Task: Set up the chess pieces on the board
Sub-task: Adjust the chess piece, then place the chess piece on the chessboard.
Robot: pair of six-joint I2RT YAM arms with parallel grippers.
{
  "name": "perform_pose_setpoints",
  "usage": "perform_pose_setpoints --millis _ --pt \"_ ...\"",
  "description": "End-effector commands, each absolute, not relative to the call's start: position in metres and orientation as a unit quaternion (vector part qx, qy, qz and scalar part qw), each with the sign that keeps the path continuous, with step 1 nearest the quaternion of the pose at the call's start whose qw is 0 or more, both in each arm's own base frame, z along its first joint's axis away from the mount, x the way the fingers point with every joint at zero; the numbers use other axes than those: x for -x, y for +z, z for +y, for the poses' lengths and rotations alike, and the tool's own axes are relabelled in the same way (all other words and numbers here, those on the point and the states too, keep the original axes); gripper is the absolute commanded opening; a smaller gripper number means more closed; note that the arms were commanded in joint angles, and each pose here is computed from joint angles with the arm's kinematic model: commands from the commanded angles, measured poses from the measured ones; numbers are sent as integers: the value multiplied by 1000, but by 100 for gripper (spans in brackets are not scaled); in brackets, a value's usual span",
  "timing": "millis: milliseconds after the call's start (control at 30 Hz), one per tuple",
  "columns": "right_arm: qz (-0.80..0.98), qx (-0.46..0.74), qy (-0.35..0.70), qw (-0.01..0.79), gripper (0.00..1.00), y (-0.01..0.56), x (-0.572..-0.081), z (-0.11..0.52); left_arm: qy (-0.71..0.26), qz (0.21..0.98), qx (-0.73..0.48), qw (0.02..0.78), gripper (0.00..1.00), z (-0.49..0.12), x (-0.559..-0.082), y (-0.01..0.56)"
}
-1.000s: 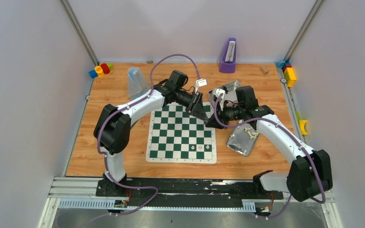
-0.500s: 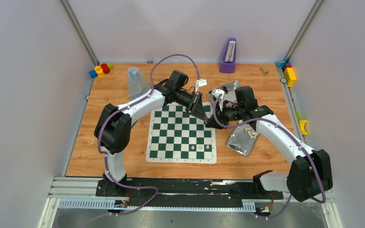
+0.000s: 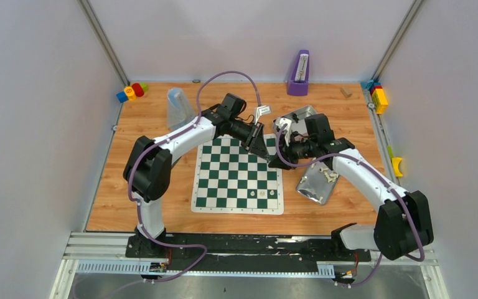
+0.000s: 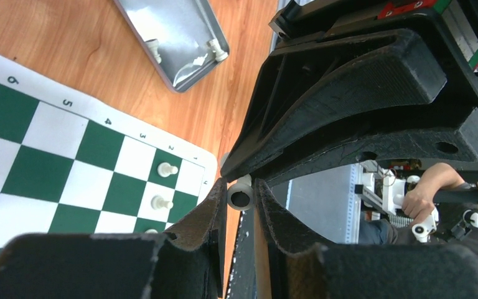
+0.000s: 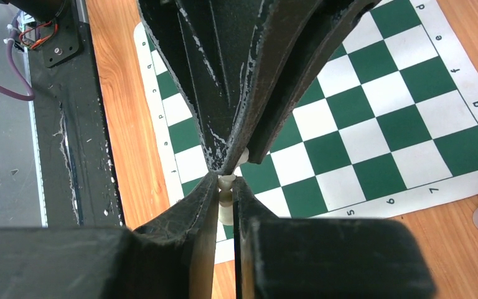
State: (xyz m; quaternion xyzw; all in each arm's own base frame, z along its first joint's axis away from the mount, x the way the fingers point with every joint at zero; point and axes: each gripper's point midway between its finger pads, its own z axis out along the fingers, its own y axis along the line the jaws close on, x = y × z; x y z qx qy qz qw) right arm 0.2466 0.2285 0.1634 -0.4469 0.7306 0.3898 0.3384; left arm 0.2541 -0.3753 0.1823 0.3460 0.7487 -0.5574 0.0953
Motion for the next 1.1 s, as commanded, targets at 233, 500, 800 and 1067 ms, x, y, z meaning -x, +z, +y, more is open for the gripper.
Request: perform_pose_setpoints --millis 233,500,800,1067 --pt "732 451 384 336 8 160 -253 228 -531 756 -351 152 0 -357 -275 193" --pt "746 441 378 327 2 153 -262 229 -524 761 -342 171 0 -343 -283 192" --pt "754 431 389 307 2 141 -267 237 -483 773 -366 186 0 -313 -279 177" --pt "674 516 408 336 0 135 -235 270 -434 781 -405 194 0 -279 -268 154"
